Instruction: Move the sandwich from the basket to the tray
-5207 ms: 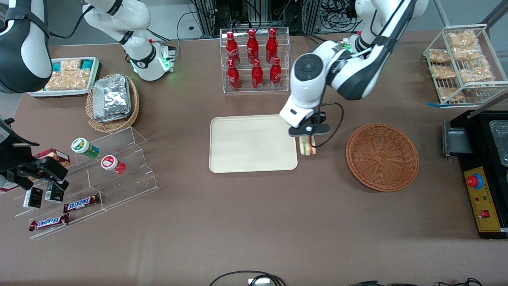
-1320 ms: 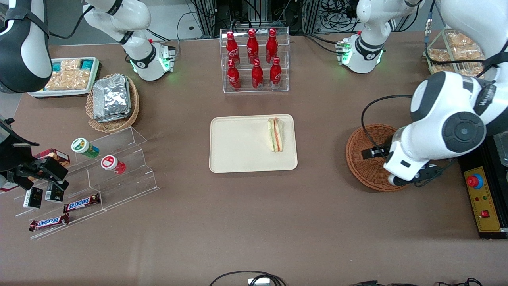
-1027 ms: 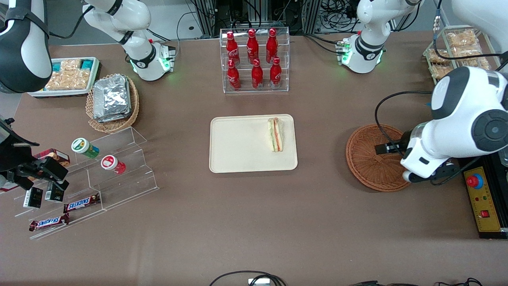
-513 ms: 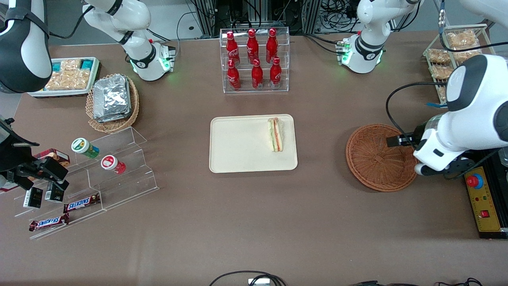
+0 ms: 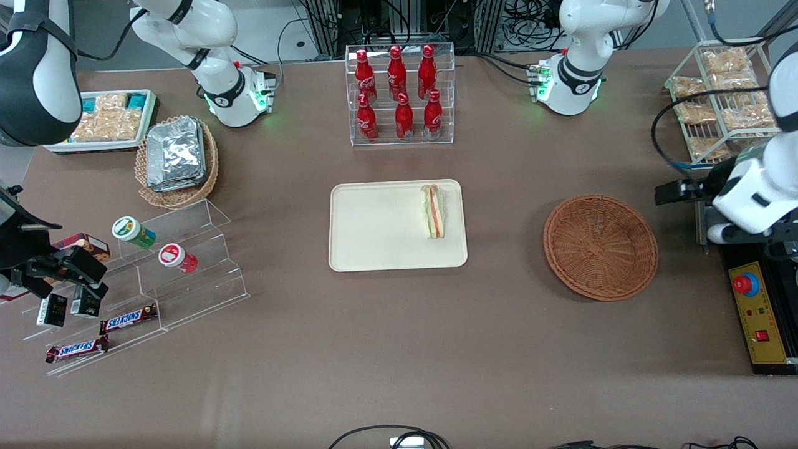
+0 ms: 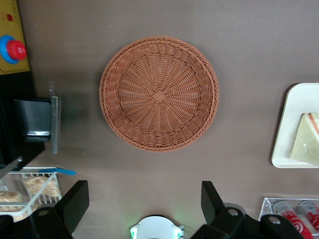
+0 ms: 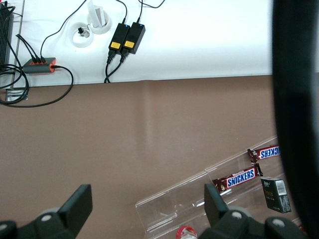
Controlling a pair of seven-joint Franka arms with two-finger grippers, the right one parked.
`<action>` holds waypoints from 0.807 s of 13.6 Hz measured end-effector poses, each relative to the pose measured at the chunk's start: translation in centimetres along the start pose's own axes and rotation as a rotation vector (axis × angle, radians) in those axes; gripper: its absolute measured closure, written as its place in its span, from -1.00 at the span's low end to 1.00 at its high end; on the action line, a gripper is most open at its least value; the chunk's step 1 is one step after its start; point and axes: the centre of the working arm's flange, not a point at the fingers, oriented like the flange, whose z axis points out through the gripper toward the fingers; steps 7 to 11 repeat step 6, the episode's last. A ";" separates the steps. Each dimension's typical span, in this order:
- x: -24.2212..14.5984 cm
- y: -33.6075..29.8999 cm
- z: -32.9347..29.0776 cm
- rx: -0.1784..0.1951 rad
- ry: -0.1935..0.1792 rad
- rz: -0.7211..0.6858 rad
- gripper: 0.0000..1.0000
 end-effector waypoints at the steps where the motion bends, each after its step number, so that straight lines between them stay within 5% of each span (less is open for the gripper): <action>1: -1.0 -0.2 -1.0 0.004 0.014 0.011 -0.99; 6: -5.2 2.6 -4.9 0.028 0.072 0.062 -0.99; 11: -5.2 2.6 -4.9 0.028 0.072 0.062 -0.99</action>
